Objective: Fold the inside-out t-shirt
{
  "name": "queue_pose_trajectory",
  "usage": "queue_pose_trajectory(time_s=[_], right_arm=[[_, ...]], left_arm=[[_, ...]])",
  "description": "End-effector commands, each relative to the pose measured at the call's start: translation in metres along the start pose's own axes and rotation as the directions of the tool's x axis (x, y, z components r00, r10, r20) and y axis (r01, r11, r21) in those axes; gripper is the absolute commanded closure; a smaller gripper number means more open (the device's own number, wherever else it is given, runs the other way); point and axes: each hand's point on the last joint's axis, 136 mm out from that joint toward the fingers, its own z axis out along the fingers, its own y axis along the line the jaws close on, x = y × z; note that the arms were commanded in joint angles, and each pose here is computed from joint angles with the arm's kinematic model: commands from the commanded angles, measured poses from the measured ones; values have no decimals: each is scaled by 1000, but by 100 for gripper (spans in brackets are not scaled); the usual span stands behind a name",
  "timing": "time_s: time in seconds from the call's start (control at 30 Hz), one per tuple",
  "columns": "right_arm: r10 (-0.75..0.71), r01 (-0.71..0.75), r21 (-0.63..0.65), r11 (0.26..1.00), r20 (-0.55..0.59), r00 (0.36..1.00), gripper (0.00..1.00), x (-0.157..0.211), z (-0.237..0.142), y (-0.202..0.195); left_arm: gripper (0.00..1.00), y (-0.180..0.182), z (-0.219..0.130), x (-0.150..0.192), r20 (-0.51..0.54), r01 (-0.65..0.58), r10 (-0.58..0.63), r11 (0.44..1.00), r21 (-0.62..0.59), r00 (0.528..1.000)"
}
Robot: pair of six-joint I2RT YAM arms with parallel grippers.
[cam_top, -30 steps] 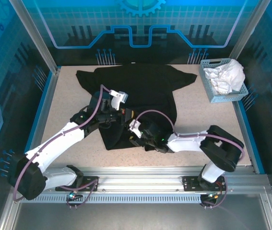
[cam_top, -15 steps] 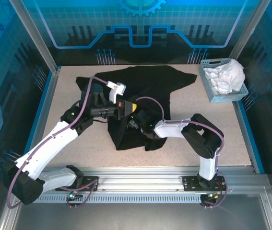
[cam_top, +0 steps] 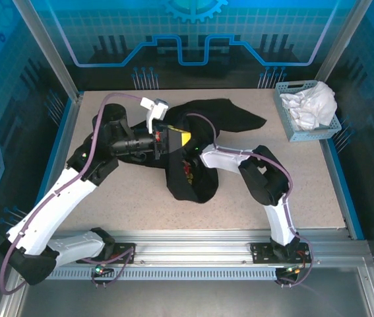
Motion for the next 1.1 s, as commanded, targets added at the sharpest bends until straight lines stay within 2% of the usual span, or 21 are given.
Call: queue_pose_trajectory(time_s=[0.0, 0.27, 0.33, 0.4, 0.47, 0.57, 0.7, 0.8, 0.87, 0.93, 0.97, 1.07], right_arm=[[16, -19, -19, 1000, -158, 987, 28, 27, 15, -2], [19, -38, -69, 997, -251, 968, 17, 22, 26, -2], [8, -40, -98, 994, -307, 952, 6, 29, 32, 0], [-7, -44, -128, 991, -371, 929, 2, 45, 41, 6], [-22, -44, -152, 987, -406, 914, 2, 53, 43, 9], [-43, -44, -180, 983, -454, 890, 8, 64, 44, 12], [-81, -50, -234, 971, -518, 852, 30, 75, 47, 16], [-107, -45, -262, 964, -536, 838, 57, 78, 47, 19], [-108, -61, -290, 955, -533, 840, 78, 77, 45, 19], [-104, -75, -320, 945, -507, 856, 95, 69, 39, 16], [-95, -81, -325, 942, -490, 867, 100, 64, 35, 13], [-50, -95, -354, 930, -380, 924, 100, 35, 10, 2]], left_arm=[[100, -44, -10, -29, 61, -77, 71, 990, 117, 996], [100, -70, -23, -52, 107, -149, 135, 979, 140, 985], [100, -75, -27, -58, 124, -173, 157, 976, 132, 980], [100, -78, -32, -63, 144, -196, 180, 974, 111, 973], [100, -77, -36, -69, 166, -215, 201, 974, 72, 966], [100, -65, -40, -74, 190, -215, 214, 977, -13, 958], [100, -44, -45, -73, 215, -194, 218, 973, -128, 952], [100, -29, -53, -72, 245, -174, 227, 960, -218, 943], [100, -16, -59, -69, 255, -156, 233, 945, -287, 938], [100, 3, -65, -65, 256, -130, 235, 920, -370, 938], [100, 12, -67, -62, 252, -119, 236, 906, -406, 938], [100, 53, -77, -56, 244, -63, 229, 837, -544, 943]])
